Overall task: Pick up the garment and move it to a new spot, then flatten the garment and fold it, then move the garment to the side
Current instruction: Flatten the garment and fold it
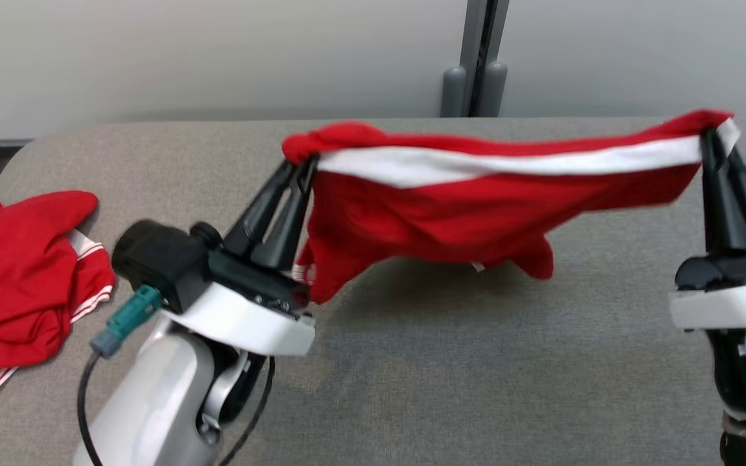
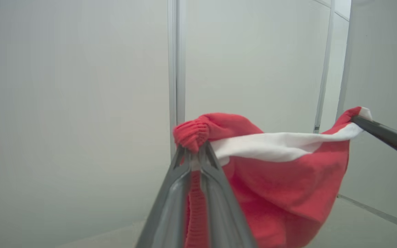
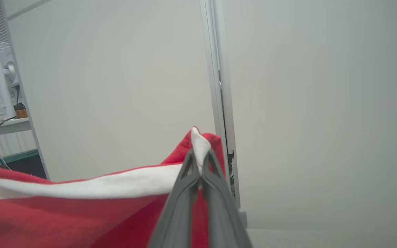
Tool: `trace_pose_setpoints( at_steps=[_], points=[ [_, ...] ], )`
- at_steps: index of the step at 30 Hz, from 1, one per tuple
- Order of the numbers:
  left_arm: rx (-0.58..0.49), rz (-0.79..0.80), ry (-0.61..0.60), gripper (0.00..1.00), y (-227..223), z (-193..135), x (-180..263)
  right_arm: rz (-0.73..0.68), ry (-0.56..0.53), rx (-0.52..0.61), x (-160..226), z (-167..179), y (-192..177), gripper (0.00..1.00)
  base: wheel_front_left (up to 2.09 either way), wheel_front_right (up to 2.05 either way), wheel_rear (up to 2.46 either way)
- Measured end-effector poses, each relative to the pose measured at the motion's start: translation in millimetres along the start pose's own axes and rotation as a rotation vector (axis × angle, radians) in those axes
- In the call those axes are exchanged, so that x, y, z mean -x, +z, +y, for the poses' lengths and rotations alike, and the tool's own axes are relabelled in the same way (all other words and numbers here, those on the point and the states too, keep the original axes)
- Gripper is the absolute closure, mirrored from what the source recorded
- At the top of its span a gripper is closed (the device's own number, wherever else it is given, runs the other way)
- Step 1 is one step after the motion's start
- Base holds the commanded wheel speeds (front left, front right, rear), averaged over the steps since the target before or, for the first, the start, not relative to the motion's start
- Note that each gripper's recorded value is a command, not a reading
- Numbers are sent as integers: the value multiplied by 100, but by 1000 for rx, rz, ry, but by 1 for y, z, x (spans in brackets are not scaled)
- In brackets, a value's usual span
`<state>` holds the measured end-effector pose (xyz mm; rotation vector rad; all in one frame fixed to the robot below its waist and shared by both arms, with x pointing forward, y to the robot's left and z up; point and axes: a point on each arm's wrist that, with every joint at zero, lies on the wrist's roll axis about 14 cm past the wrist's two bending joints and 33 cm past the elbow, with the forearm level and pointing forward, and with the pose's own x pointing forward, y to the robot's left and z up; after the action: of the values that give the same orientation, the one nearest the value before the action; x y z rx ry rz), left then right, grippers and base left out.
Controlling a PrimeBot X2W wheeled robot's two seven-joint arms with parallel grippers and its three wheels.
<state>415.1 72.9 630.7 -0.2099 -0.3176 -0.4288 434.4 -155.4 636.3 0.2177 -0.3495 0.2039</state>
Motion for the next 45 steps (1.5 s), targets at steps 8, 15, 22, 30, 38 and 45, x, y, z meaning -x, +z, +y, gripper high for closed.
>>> trace_pose_setpoints(
  at_steps=[8, 15, 22, 30, 38, 45],
  points=[
    [-80, -139, -6, 100, 63, 0, -17, -170, 12, 42, -10, 6, 66, 100, 0, 0, 0],
    [-91, -167, 0, 100, 74, 6, -25, -171, -4, 40, -16, 0, 66, 100, 0, 0, 0],
    [-78, -161, -15, 100, 63, 10, -45, -135, -10, 37, -36, -9, 47, 100, 0, 0, 0],
    [-80, -185, -68, 100, 45, 20, -100, -140, 35, 67, -92, -17, 32, 100, 0, 0, 0],
    [-83, -211, -125, 100, 26, 30, -167, -182, 96, 77, -168, -14, 22, 100, 0, 0, 0],
    [-42, -114, -89, 100, -18, 51, -204, -150, 103, 80, -210, -14, -9, 100, 0, 0, 0]
  ],
)
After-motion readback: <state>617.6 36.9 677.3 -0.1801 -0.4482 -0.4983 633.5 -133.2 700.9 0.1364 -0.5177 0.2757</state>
